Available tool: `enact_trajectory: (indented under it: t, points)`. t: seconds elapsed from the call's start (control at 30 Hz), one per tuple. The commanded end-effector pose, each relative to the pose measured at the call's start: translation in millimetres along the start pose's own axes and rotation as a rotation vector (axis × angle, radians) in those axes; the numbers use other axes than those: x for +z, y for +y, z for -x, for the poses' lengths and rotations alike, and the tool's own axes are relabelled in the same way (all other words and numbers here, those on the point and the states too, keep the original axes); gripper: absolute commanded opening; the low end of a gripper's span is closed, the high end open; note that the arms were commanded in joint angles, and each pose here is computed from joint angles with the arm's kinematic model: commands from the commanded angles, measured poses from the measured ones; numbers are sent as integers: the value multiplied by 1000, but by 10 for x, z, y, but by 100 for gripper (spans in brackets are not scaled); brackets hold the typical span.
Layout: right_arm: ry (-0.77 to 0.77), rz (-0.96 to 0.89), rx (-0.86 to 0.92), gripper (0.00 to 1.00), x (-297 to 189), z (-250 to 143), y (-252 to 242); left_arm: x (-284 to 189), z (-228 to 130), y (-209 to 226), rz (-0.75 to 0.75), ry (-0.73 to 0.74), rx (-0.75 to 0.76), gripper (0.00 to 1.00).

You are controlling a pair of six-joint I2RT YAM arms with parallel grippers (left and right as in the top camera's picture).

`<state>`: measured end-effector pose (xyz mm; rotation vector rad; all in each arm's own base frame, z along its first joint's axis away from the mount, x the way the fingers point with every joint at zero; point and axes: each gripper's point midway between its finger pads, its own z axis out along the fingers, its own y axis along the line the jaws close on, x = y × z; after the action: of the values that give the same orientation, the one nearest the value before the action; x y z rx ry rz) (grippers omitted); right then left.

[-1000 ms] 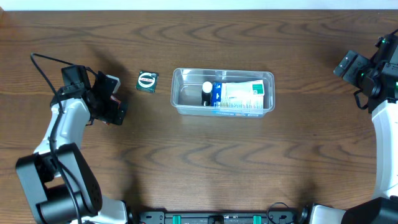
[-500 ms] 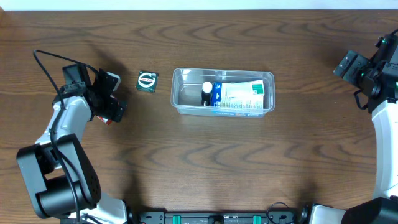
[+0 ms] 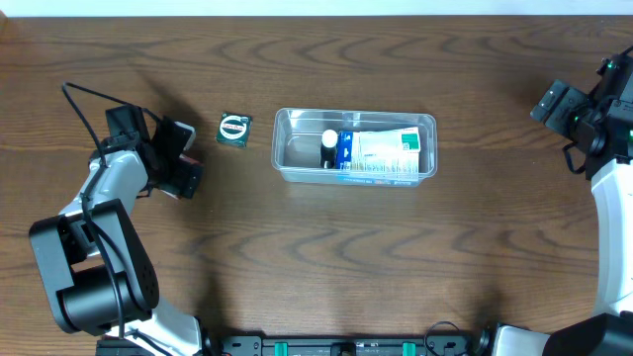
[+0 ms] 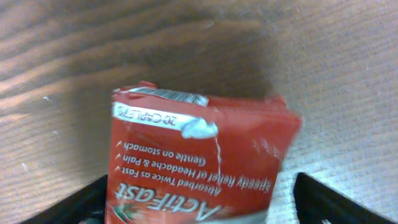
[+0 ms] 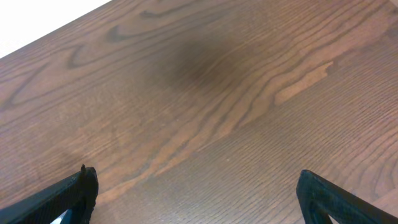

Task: Pack container
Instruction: 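Grasp the red Actifast box with the left gripper and lift, then carry the red box over the container and lower it in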

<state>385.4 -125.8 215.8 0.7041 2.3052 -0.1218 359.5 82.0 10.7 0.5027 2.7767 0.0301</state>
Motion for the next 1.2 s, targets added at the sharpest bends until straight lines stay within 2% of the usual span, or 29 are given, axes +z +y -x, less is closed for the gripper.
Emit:
enact_trajectory:
  t: [0.0, 0.6, 0.73, 0.93, 1.17]
  points:
    - [-6, -6, 19, 99, -9, 24, -27, -6, -17, 20, -5, 15, -19, 77]
    - [-6, -6, 19, 99, -9, 24, -27, -9, -44, -12, -12, 30, -234, 62]
    - [-6, -6, 19, 99, -9, 24, -27, -47, -13, 4, -3, 15, -298, 61]
    - [-6, -6, 19, 99, -9, 24, -27, -336, 257, -11, -5, -94, -414, 61]
    - [-6, -6, 19, 99, -9, 24, -27, -965, 802, -457, -188, -325, -415, 57]
